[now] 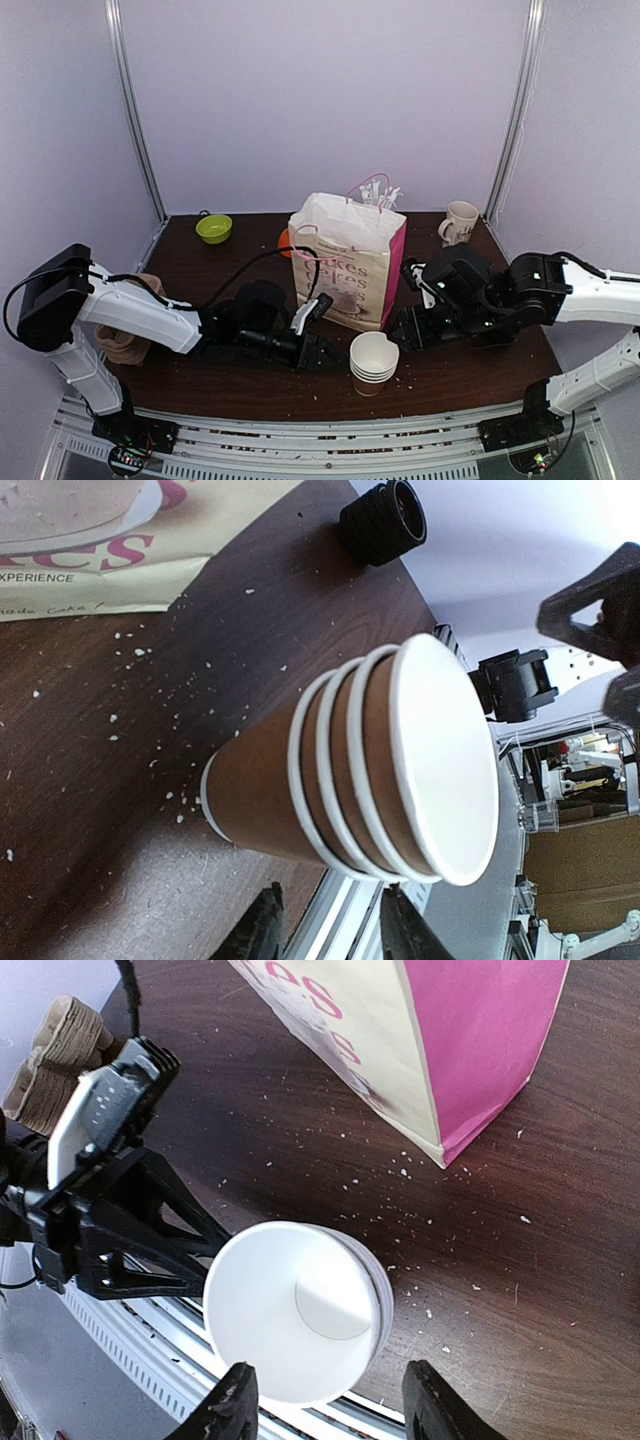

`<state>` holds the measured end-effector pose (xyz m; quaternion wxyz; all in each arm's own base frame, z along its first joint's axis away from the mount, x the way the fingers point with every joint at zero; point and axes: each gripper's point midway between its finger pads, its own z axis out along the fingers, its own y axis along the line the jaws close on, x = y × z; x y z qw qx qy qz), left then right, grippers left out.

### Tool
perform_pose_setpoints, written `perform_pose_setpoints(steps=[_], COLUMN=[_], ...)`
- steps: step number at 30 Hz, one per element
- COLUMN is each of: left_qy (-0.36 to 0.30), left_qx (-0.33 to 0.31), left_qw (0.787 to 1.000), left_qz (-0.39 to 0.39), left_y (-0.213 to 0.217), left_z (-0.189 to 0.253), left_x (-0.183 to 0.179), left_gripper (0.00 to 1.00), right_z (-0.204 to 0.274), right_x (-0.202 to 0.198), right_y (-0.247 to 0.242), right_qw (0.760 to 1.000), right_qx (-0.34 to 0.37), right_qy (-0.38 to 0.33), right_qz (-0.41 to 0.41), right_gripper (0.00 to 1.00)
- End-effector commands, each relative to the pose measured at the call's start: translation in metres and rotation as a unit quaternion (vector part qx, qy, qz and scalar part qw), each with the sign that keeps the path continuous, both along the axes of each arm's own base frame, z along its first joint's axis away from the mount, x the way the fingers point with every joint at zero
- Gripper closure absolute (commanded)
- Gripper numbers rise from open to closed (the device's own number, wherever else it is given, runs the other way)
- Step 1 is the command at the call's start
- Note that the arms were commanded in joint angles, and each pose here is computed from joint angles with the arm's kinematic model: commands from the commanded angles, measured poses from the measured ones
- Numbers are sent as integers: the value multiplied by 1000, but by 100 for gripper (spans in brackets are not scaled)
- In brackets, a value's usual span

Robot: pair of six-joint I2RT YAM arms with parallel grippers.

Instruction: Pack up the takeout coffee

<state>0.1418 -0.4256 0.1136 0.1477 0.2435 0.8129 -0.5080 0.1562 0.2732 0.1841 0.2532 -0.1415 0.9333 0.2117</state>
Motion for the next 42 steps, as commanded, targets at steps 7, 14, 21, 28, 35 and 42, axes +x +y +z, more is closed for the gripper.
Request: perform_pose_setpoints(steps=[7,14,21,28,35,42], left_qy=[-25,-20,-26,-27,-25,-20], left_qx=[-19,-21,-23,-24,-27,-51], left_qw=[999,999,999,999,999,999], left_qz=[9,18,14,12,10,-2], left_y=[2,10,10,9,4,-10], left_z=[16,13,16,18,22,33], left_x=[5,3,2,3,4,5], left_gripper=[56,54,50,44,35,30], right_z=[0,-26,-38,-39,-35,-36], right_x=[-24,-21,-20,-21,-23,-27], right_y=[42,61,63,62,64,69], right_qw=[988,976,973,973,974,973], right_qx=[-81,-143,-161,-162,-157,-155], right_qy=[-33,-45,-41,-37,-43,-50], right_qz=[130,157,162,158,157,163], right_gripper=[56,57,68,90,100,100])
